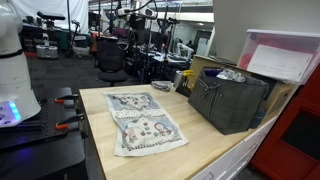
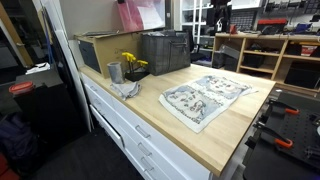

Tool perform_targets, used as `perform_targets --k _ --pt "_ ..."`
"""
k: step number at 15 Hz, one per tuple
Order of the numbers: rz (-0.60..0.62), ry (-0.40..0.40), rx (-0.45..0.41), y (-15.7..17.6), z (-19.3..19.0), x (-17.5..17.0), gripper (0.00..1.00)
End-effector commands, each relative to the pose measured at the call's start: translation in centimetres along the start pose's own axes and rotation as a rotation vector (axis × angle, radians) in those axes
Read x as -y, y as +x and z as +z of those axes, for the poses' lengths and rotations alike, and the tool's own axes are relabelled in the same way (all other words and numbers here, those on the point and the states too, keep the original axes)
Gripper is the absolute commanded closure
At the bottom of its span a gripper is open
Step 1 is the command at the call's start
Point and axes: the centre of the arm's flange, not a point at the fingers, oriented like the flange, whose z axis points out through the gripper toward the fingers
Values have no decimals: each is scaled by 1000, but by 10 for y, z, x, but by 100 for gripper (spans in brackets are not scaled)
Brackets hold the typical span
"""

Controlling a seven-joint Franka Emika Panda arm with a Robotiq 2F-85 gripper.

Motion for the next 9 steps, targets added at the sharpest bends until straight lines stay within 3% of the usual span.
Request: perform_targets --k 1,5,9 --pt "0 0 0 0 0 0 0" --pt "12 -26 5 0 1 -11 0" --pt "36 -41 14 19 28 -21 0"
